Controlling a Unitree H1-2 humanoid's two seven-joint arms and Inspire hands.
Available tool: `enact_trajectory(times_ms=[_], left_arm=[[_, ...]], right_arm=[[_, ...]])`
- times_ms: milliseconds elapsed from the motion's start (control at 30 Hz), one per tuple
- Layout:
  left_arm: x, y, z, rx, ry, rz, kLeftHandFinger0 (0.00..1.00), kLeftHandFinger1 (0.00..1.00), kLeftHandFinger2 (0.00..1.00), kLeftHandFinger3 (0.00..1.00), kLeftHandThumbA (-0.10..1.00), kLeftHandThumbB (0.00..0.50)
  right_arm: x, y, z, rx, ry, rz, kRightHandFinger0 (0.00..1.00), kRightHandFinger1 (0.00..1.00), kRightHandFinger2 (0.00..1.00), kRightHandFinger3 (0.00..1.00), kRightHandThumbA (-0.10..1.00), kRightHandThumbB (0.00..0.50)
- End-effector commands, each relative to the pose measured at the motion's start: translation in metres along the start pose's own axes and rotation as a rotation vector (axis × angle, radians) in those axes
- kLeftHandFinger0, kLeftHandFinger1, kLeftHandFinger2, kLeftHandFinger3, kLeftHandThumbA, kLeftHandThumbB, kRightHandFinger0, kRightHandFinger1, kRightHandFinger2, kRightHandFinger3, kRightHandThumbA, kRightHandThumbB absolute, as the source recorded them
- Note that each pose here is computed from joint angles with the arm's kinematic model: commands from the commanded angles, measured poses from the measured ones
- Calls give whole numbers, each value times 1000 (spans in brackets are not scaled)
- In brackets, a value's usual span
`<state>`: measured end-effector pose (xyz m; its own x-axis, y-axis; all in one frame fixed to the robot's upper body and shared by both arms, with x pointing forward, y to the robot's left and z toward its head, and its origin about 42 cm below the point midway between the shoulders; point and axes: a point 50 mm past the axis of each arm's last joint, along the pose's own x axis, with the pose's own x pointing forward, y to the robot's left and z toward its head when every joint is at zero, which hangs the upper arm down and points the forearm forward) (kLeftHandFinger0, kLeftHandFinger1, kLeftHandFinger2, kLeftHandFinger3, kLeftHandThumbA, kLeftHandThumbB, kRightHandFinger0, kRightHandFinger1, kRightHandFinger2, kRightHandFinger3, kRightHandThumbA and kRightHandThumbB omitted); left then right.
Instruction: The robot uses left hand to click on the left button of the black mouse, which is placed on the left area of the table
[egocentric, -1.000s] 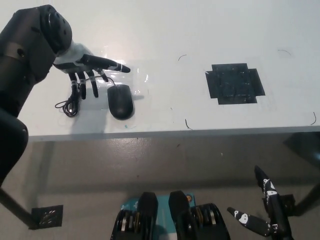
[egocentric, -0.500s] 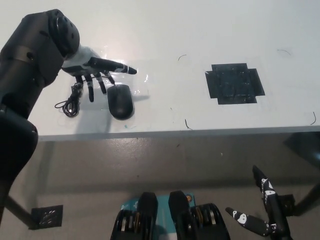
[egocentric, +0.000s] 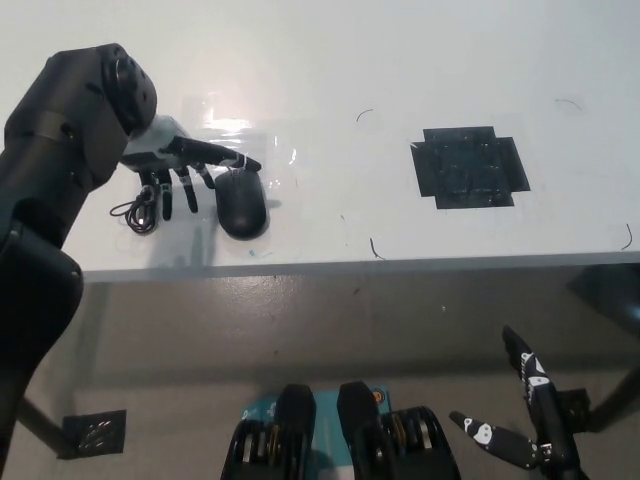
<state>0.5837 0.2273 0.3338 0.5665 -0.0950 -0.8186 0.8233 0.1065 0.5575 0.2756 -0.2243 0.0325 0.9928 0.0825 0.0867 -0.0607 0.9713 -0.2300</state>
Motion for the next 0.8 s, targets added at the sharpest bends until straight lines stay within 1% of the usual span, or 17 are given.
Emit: enact_trajectory(times_ms=[0, 33, 167, 200, 233, 267, 300, 367, 400, 433, 500, 533, 600, 667, 700, 733, 767], left_arm=[[-16, 16, 9, 24, -11, 49, 90, 360, 788, 1000, 1000, 500], [-14, 14, 9, 9, -9, 38, 4, 271, 754, 1000, 1000, 500], [-5, 5, 8, 27, -14, 30, 109, 409, 876, 1000, 1000, 500], [-6, 7, 8, 29, -18, 33, 399, 581, 949, 1000, 1000, 500], [-9, 9, 8, 30, -24, 39, 471, 588, 896, 1000, 1000, 500], [-10, 10, 9, 40, -33, 43, 667, 792, 1000, 1000, 1000, 490], [-25, 22, 10, 60, -82, 94, 773, 694, 834, 1000, 1000, 498], [-33, 29, 8, 44, -105, 111, 773, 694, 834, 1000, 1000, 498], [-47, 39, 8, 2, -144, 143, 472, 300, 474, 1000, 1000, 465], [-81, 60, 0, -99, -203, 189, 27, 13, 222, 1000, 1000, 498], [-124, 80, -8, -212, -291, 224, 1, 1, 185, 1000, 1000, 464], [-147, 84, -11, -289, -368, 246, 0, 0, 61, 1000, 1000, 438], [-183, 80, -14, -264, -444, 315, 0, 0, 15, 1000, 1000, 427], [-233, 62, -20, -177, -568, 453, 0, 0, 90, 1000, 1000, 363], [-249, 53, -25, -146, -622, 496, 0, 42, 224, 1000, 1000, 316], [-271, 38, -34, -114, -705, 552, 4, 113, 369, 1000, 1000, 295], [-280, 29, -39, -95, -740, 575, 33, 115, 380, 1000, 1000, 311]], right_arm=[[11, -5, 15, -5, -101, 17, 1000, 1000, 1000, 1000, 1000, 392], [11, -5, 16, -11, -102, 18, 1000, 1000, 1000, 1000, 1000, 398], [4, -3, 12, -6, -88, 27, 1000, 1000, 1000, 1000, 1000, 394], [4, -4, 12, -6, -87, 27, 1000, 1000, 1000, 1000, 1000, 395], [5, -4, 12, -7, -85, 27, 1000, 1000, 1000, 1000, 1000, 395], [3, -4, 11, -8, -82, 26, 1000, 1000, 1000, 1000, 1000, 385], [2, -5, 9, -16, -77, 25, 1000, 1000, 1000, 1000, 1000, 388], [2, -5, 9, -16, -78, 25, 1000, 1000, 1000, 1000, 1000, 388], [2, -5, 9, -15, -78, 25, 1000, 1000, 1000, 1000, 1000, 385], [2, -4, 8, -11, -73, 30, 1000, 1000, 1000, 1000, 1000, 380], [1, -4, 7, -11, -69, 29, 1000, 1000, 1000, 1000, 1000, 382], [-2, -6, 6, -14, -64, 28, 1000, 1000, 1000, 1000, 1000, 388], [-3, -8, 4, -10, -57, 25, 1000, 1000, 1000, 1000, 1000, 387], [-3, -9, 3, -6, -52, 22, 1000, 1000, 1000, 1000, 1000, 380], [-2, -9, 3, -4, -50, 22, 1000, 1000, 1000, 1000, 1000, 379], [-5, -7, 1, 3, -43, 27, 1000, 1000, 1000, 1000, 1000, 379], [-6, -7, 1, 6, -40, 31, 1000, 1000, 1000, 1000, 1000, 376]])
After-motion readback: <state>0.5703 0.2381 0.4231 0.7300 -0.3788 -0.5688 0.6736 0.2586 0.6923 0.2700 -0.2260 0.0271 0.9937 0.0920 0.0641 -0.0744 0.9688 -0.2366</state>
